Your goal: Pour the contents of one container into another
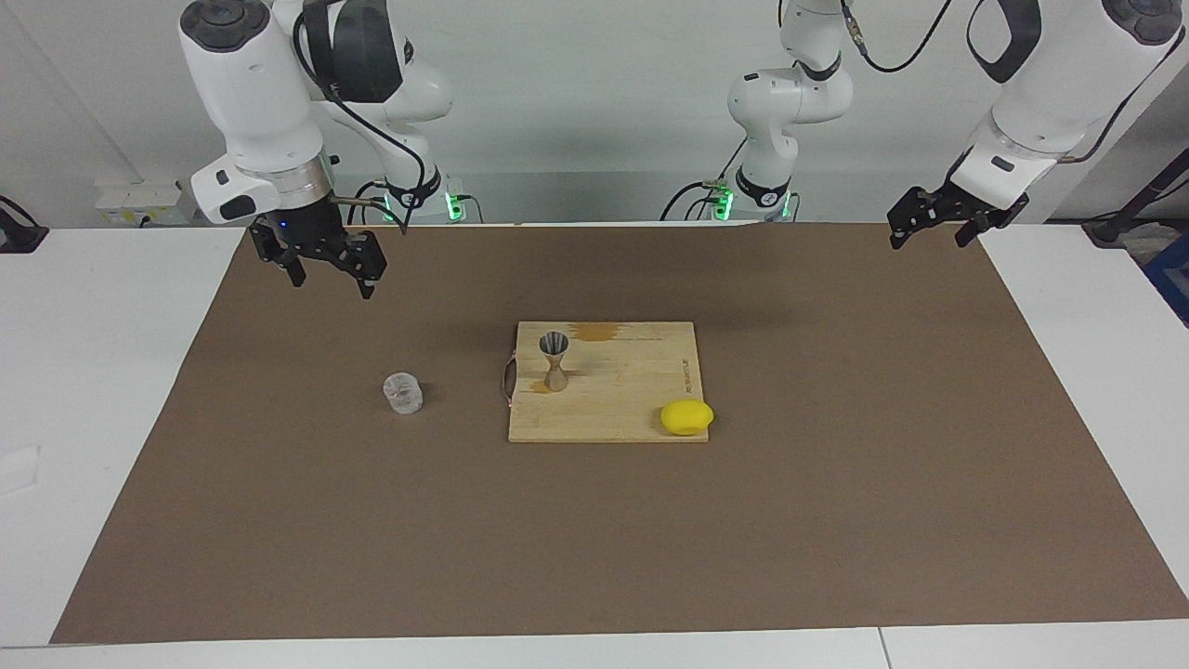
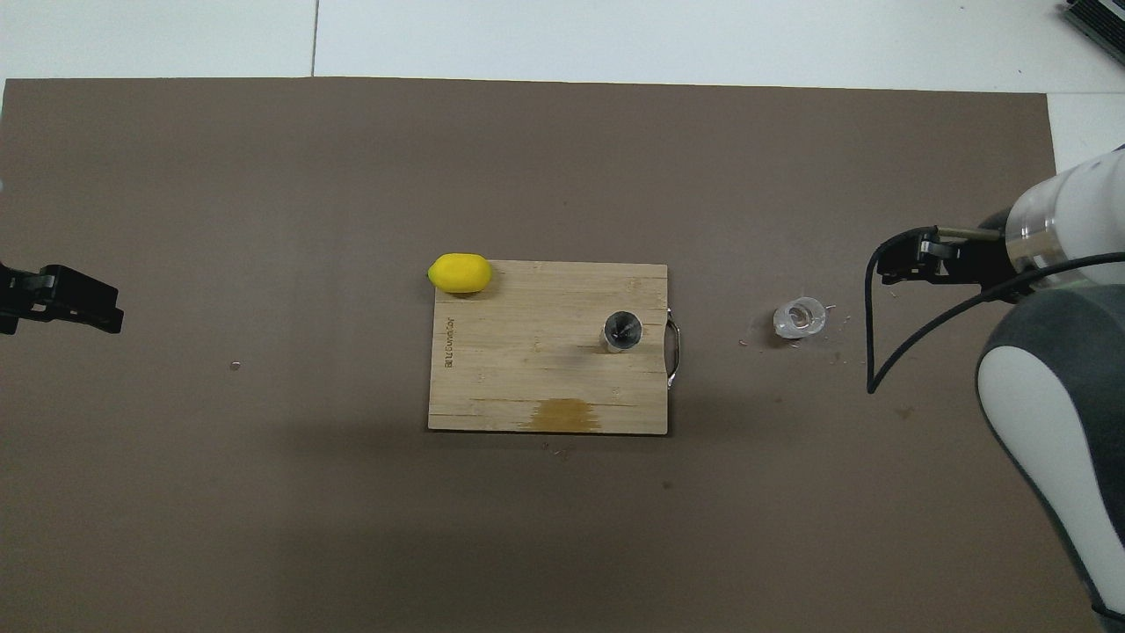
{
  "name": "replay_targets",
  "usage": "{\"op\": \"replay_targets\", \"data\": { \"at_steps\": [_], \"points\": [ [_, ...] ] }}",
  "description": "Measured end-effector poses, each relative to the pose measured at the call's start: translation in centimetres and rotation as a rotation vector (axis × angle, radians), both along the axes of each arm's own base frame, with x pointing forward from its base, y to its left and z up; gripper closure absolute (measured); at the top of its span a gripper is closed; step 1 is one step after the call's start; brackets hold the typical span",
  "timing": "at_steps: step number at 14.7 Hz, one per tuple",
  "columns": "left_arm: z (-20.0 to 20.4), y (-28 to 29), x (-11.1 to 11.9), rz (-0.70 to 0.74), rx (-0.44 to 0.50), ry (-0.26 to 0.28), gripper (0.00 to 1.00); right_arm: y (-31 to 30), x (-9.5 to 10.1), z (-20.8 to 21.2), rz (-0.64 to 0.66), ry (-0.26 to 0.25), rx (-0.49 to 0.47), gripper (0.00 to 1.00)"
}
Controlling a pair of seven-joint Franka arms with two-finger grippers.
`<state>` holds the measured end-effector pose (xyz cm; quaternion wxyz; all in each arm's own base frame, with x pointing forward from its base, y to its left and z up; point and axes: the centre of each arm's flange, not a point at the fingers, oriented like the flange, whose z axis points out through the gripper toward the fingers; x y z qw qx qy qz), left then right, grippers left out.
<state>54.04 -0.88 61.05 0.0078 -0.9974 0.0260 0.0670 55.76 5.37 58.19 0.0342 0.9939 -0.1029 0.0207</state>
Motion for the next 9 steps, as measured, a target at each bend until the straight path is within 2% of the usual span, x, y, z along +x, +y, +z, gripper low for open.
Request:
{"op": "replay_targets", "data": {
  "at_steps": [3, 9],
  "points": [
    [0.0, 0.0, 0.0, 0.000, 0.000, 0.000, 0.00, -0.2, -0.3, 0.6, -0.006, 0.013, -0.002, 0.00],
    [0.0, 0.0, 0.0, 0.000, 0.000, 0.000, 0.00, -1.2, -0.7, 1.9, -0.023, 0.002, -0.001, 0.00]
  ]
}}
